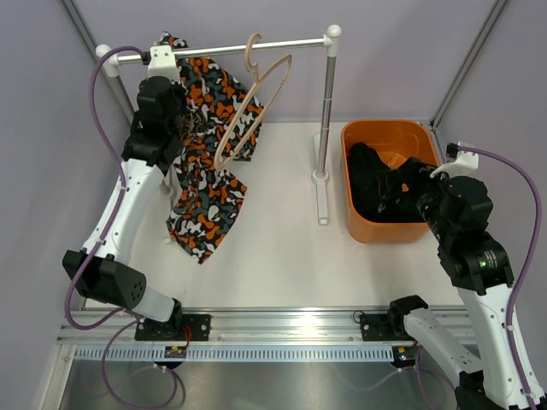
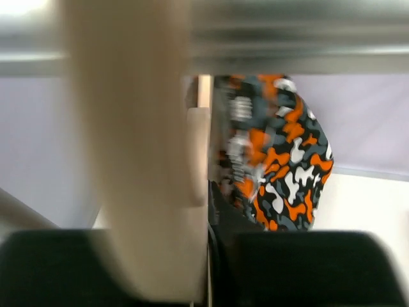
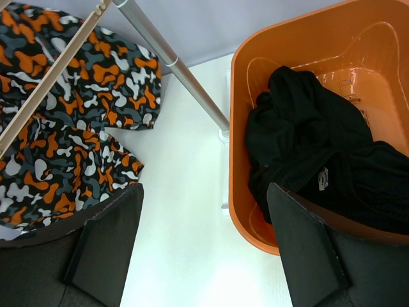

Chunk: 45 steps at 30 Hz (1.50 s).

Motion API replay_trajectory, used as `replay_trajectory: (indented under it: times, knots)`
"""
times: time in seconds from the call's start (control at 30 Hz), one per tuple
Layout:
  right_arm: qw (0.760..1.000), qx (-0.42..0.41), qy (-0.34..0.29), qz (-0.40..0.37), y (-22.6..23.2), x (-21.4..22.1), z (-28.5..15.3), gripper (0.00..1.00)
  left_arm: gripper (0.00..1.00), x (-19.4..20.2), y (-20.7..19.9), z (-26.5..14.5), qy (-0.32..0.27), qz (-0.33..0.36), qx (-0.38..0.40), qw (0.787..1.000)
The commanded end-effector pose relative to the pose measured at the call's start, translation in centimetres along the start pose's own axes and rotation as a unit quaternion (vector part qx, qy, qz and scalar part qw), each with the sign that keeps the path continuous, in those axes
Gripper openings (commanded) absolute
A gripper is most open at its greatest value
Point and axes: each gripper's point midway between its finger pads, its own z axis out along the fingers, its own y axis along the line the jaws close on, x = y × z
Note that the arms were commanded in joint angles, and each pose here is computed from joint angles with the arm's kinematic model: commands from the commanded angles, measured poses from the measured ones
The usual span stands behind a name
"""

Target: Remove the shorts from the hanger

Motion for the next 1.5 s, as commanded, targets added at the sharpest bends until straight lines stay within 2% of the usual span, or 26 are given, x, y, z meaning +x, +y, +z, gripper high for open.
replay_trajectory:
  times: [0.0,0.13,0.3,0.5,0.7,0.83,1.0,1.1,1.27,1.47]
  knots:
    - [1.0,-0.014,-0.013,-0.01,0.6,-0.9,-0.5,0.87,0.01,-2.4,0.8,-1.2,-0.029,-0.03,-0.005,0.999]
    - [1.0,-0.015,-0.012,-0.01,0.6,-0.9,-0.4,0.86,0.0,-5.0,1.0,-2.6,-0.057,-0.048,0.009,0.997]
    - [1.0,-0.016,-0.012,-0.012,0.7,-1.0,-0.4,0.86,0.0,-10.1,1.6,-5.3,-0.105,-0.073,0.026,0.992]
    - [1.0,-0.02,-0.014,-0.014,0.9,-1.2,-0.4,0.86,0.0,-13.0,2.3,-7.7,-0.125,-0.09,0.037,0.987]
    - [0.999,-0.026,-0.009,-0.016,1.2,-1.2,-0.4,0.86,0.0,-10.2,1.8,-8.1,-0.061,-0.104,0.046,0.992]
    - [0.999,-0.033,-0.003,-0.019,1.4,-1.0,-0.4,0.86,0.0,-6.9,1.3,-9.0,-0.016,-0.101,0.061,0.993]
    - [0.999,-0.041,0.009,-0.016,1.7,-0.4,0.0,0.86,0.0,-5.5,0.3,-11.3,0.015,-0.094,0.106,0.99]
    - [0.998,-0.052,0.024,-0.015,2.0,0.5,0.5,0.84,0.0,-3.6,0.0,-12.6,0.059,-0.081,0.125,0.987]
    - [0.996,-0.075,0.042,-0.013,2.6,1.3,0.4,0.82,0.0,-0.9,-0.7,-16.0,0.093,-0.074,0.155,0.981]
    - [0.991,-0.111,0.067,-0.017,4.3,2.9,0.1,0.8,0.0,6.6,-2.2,-20.4,0.152,-0.038,0.188,0.97]
